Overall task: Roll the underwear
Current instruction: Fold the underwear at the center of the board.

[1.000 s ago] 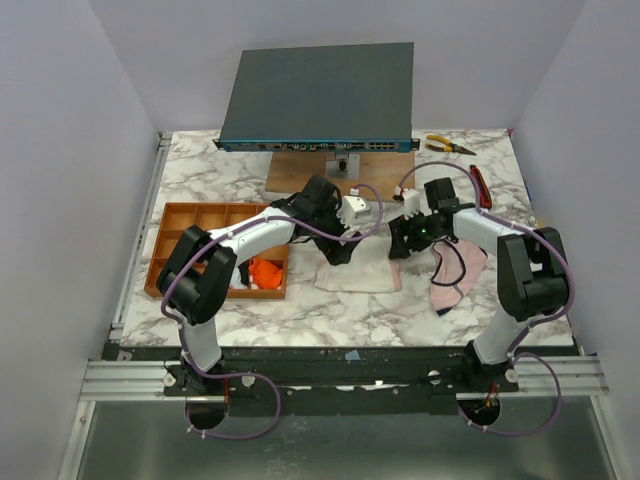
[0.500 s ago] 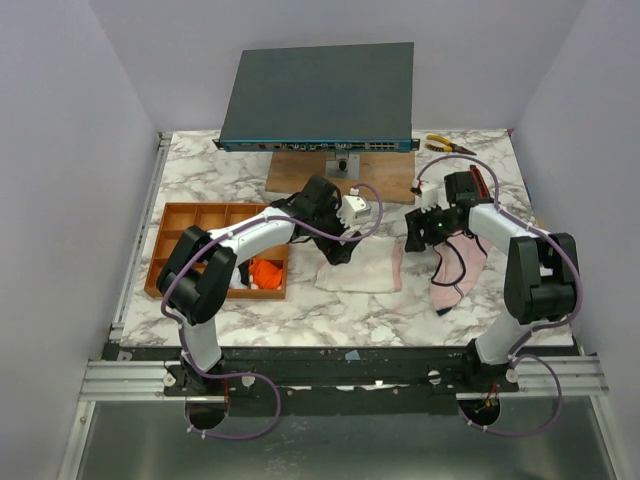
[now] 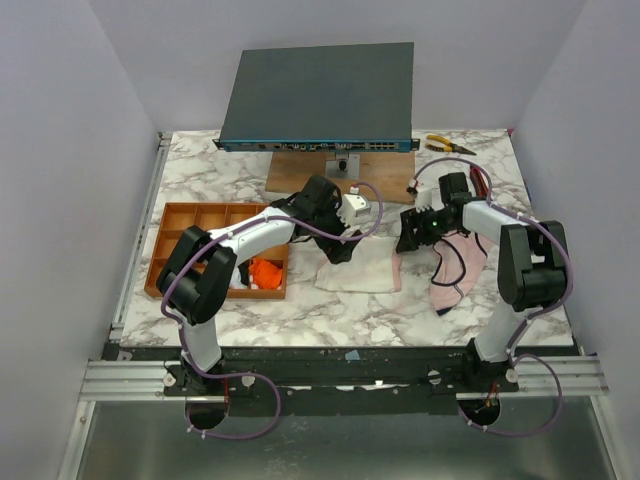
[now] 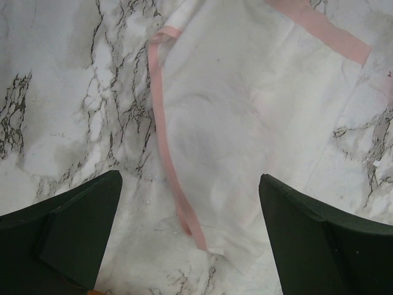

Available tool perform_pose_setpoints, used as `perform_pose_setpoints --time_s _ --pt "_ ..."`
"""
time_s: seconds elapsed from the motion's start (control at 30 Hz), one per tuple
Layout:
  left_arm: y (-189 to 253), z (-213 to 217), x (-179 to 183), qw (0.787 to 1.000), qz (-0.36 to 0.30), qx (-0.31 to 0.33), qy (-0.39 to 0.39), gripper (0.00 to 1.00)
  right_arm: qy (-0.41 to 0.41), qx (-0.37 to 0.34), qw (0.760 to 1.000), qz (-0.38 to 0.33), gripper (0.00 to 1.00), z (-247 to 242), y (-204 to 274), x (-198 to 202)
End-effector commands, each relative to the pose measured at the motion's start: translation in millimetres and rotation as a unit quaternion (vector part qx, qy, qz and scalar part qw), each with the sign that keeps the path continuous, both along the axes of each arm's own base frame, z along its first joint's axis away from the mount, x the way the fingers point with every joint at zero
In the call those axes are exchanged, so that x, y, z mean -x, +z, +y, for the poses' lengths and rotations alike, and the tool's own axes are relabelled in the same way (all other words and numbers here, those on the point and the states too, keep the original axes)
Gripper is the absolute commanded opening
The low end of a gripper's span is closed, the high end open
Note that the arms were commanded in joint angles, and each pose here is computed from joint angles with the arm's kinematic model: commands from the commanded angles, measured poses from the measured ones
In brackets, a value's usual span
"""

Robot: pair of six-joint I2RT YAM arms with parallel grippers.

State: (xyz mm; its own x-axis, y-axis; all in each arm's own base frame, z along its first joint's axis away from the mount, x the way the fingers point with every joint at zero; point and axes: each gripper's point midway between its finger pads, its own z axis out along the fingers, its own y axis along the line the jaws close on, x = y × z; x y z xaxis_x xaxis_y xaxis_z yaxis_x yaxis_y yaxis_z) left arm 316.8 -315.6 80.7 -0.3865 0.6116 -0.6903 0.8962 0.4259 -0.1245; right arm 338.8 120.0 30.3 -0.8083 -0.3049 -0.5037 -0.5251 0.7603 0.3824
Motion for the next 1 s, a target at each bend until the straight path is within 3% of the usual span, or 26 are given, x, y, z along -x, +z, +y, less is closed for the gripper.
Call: perform_pose_setpoints --time_s 0.0,0.97 --pt "7.9 -4.0 -2.4 1.0 -0.012 0.008 0.004 0.95 -0.003 -0.031 0.999 0.011 0.66 11.3 -2.9 -3.3" --pt "14.1 -1.2 -5.6 1.0 -0.027 0.003 0.005 0.95 0.023 -0.025 0.997 0.073 0.55 20.7 -26.9 38.7"
